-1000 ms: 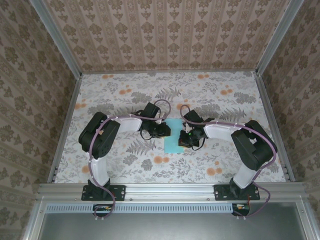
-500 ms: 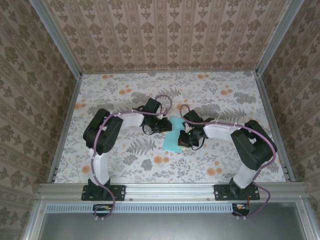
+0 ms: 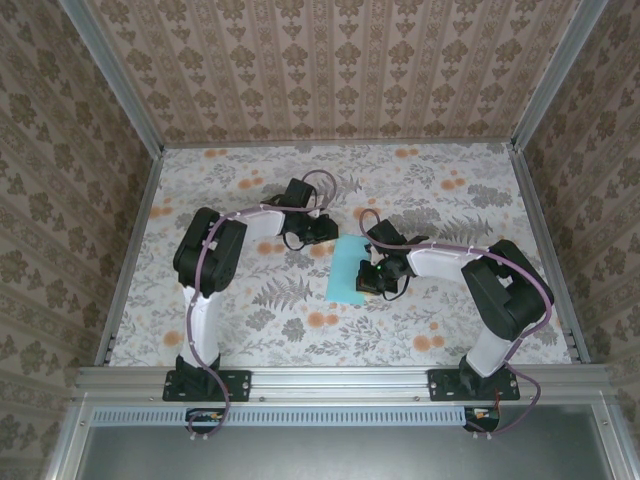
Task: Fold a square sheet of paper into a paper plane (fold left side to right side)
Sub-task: First fold the square sheet of paper in half at the center of the table, then fold the triangle a second time at the center of the table.
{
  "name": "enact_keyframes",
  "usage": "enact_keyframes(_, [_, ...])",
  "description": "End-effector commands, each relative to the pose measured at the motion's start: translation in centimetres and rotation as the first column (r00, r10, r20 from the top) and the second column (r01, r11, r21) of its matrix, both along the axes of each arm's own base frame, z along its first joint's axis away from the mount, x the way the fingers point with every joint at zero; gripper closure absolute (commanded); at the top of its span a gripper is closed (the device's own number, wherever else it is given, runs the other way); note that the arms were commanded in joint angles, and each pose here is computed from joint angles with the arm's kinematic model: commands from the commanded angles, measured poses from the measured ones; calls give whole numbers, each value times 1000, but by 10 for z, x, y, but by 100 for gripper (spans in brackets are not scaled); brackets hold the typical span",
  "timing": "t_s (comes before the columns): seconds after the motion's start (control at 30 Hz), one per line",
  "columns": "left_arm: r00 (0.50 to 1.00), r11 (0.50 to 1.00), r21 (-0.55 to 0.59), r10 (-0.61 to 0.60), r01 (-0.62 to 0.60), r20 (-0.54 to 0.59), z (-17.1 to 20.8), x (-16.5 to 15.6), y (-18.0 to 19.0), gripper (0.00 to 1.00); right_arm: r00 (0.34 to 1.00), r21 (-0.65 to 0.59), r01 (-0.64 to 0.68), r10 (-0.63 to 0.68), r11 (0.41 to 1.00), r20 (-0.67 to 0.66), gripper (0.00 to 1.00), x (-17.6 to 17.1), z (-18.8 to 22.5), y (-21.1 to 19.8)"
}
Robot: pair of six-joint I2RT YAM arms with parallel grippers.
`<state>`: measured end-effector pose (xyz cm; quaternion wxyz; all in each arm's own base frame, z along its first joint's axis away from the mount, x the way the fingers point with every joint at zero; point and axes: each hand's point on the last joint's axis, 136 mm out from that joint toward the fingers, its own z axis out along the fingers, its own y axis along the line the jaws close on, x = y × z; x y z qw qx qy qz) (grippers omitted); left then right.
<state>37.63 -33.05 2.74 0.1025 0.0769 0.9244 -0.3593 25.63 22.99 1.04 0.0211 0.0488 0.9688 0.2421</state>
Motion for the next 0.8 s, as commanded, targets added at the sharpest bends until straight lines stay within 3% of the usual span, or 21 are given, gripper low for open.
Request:
enact_keyframes(0.0, [1000,999,45,-2,1,12,-5,0,10,80,987,-172,5,-32,985,-155,95,-41,-42,-37])
enact_keyframes(0.17, [997,999,40,29,-32,70,26,0,32,76,999,-4,30,-30,1000,-35,90,-13,-14,-6])
enact_keyframes(0.33, [994,998,46,42,-47,96,51,-17,52,71,981,137,45,-69,990,180,67,24,42,7])
enact_keyframes(0.47, [997,999,10,39,-40,61,57,-42,53,70,947,143,85,-124,986,297,50,42,71,-14])
enact_keyframes(0.57, [1000,999,-46,9,-8,11,53,-57,38,70,937,142,125,-164,982,309,41,47,73,-33])
enact_keyframes(0.77, [999,997,-61,-48,48,1,42,-59,5,72,935,200,174,-225,964,273,36,50,70,-42])
